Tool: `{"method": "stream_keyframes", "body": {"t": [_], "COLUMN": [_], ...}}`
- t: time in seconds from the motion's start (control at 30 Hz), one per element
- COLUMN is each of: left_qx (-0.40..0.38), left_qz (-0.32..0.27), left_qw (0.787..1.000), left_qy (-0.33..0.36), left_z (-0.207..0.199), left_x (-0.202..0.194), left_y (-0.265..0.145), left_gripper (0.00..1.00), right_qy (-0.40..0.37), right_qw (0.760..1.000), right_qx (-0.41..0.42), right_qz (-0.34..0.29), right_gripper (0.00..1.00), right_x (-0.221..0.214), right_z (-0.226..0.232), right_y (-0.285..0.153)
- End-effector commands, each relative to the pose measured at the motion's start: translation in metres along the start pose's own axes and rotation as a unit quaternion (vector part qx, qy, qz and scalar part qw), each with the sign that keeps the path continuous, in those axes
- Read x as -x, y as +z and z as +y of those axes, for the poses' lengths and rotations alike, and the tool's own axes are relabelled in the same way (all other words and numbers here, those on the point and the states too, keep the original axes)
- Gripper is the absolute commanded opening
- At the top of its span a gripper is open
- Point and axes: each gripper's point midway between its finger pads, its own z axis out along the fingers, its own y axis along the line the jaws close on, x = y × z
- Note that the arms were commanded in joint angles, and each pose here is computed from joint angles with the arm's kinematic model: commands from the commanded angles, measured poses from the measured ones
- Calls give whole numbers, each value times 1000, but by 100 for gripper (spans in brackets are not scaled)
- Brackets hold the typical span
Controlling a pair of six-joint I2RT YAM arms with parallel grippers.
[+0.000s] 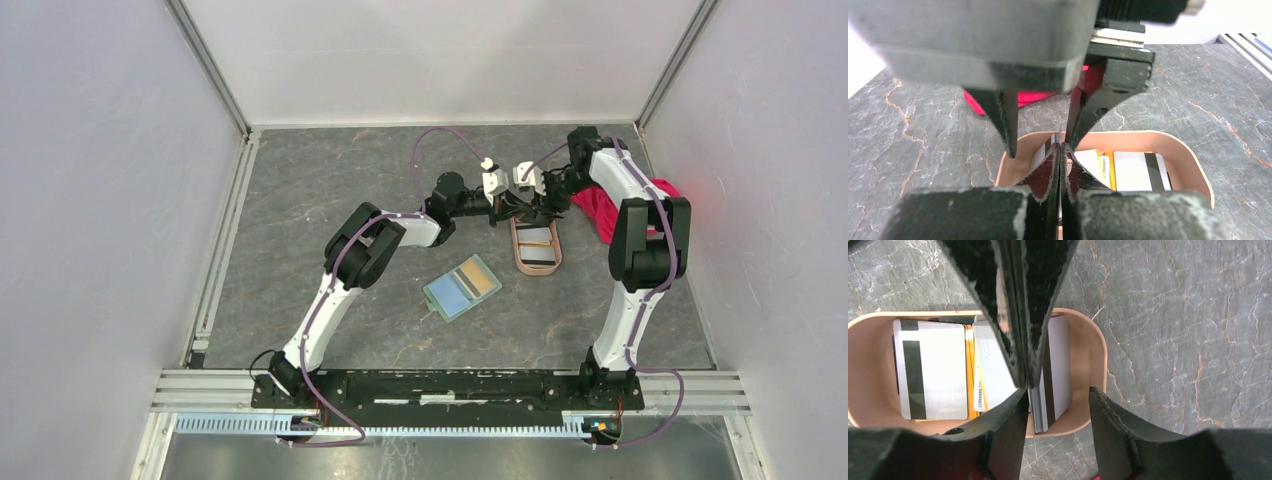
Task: Put the credit cards into the card holder
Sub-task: Pick up the credit card from the storage box.
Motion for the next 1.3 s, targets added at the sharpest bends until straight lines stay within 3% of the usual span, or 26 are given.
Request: {"method": "stream_keyframes", "body": {"t": [0.0, 0.4, 0.5, 0.67, 0.93, 1.27], "left_qx": [3, 30, 37, 54, 65, 90], "left_qz": [-23, -26, -28, -36, -80, -100], "left_qw": [1000, 999, 998, 997, 992, 989], "left_qy": [-1, -20, -30, -50, -66, -64], "left_z": [4, 16, 21, 31, 31, 30], "left_x": [7, 8, 8, 8, 33, 66], "left_y": [0, -2, -2, -6, -12, -27], "left_gripper": [2, 2, 2, 3, 42, 62], "right_qy": [-71, -51, -40, -21, -26, -28], "right_qw": [995, 994, 995, 997, 997, 996], "right_qx": [32, 39, 32, 24, 36, 52], "right_qz": [-60, -83, -80, -69, -66, -71], "right_gripper": [50, 7, 1, 0, 0, 0], "right_x": [27, 32, 29, 24, 25, 28], "right_z": [15, 15, 6, -8, -3, 11], "right_y": [-16, -12, -10, -8, -11, -14]}}
